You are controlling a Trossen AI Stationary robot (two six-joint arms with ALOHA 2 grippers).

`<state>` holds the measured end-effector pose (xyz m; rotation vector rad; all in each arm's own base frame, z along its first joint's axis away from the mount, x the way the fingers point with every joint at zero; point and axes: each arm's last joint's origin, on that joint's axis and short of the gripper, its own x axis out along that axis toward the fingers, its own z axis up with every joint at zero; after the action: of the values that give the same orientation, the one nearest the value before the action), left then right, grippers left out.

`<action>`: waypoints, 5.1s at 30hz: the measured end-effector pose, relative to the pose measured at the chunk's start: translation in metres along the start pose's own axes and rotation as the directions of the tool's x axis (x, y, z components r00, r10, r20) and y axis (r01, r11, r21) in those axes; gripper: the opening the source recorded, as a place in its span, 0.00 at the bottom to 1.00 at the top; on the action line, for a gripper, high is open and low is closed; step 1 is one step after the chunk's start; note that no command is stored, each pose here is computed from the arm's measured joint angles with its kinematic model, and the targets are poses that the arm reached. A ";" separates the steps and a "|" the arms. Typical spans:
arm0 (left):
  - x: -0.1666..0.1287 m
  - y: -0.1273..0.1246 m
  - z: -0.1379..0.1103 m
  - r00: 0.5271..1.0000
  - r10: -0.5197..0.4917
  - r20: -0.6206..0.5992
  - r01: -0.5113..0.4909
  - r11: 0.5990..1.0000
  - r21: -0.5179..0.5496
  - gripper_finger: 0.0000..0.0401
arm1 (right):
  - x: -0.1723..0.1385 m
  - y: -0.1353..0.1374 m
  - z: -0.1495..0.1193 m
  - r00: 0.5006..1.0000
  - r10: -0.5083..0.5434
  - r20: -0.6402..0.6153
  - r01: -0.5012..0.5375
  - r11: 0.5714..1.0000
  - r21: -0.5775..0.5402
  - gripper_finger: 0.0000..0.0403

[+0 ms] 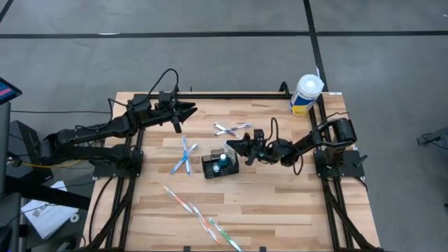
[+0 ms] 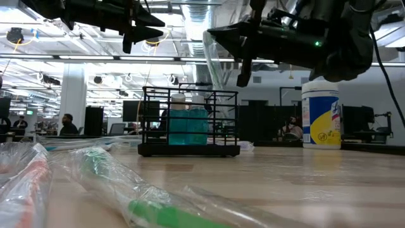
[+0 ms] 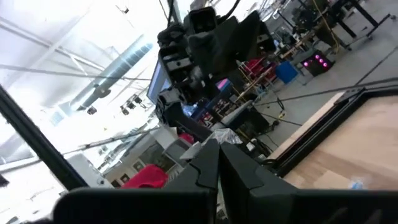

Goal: Pick & Place toothbrushing station
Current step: Put the right green toothbrush into the mesh organizer, then put the green toothbrush into the mesh organizer

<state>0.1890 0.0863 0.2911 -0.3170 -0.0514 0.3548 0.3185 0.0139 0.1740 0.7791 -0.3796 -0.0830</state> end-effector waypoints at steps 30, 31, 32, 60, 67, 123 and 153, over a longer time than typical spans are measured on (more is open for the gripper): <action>0.000 0.000 -0.001 1.000 0.007 -0.006 -0.007 1.000 -0.003 0.32 | 0.005 0.021 0.044 0.990 0.087 -0.110 -0.084 0.996 0.033 0.58; 0.000 0.000 -0.001 1.000 0.009 -0.006 -0.009 1.000 -0.003 0.32 | 0.005 0.021 0.045 0.990 0.091 -0.104 -0.088 0.996 0.033 0.58; 0.000 0.000 -0.001 1.000 0.010 -0.006 -0.010 1.000 -0.003 0.32 | 0.005 0.021 0.046 0.991 0.092 -0.099 -0.089 0.996 0.033 0.58; 0.000 0.001 -0.001 1.000 0.013 -0.014 -0.013 1.000 -0.001 0.32 | 0.008 0.010 0.062 0.992 0.075 -0.103 -0.066 0.994 0.082 0.58; 0.000 0.002 -0.001 1.000 0.017 -0.011 -0.016 1.000 0.010 0.32 | 0.005 0.037 0.109 0.986 0.168 0.017 -0.167 0.986 -0.024 0.58; -0.015 -0.026 0.040 0.885 -0.277 0.375 0.325 0.943 -0.072 0.26 | 0.041 0.135 0.047 0.094 0.025 -0.995 -0.244 0.970 0.001 0.42; -0.028 0.008 -0.003 0.966 -0.156 -0.206 0.204 0.950 0.236 0.34 | 0.089 0.152 -0.166 0.445 -0.070 -0.893 0.460 0.873 0.160 0.41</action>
<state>0.1609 0.0828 0.2859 -0.0869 0.1472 0.1450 0.4518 0.2148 0.2000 1.1697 0.7738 0.1012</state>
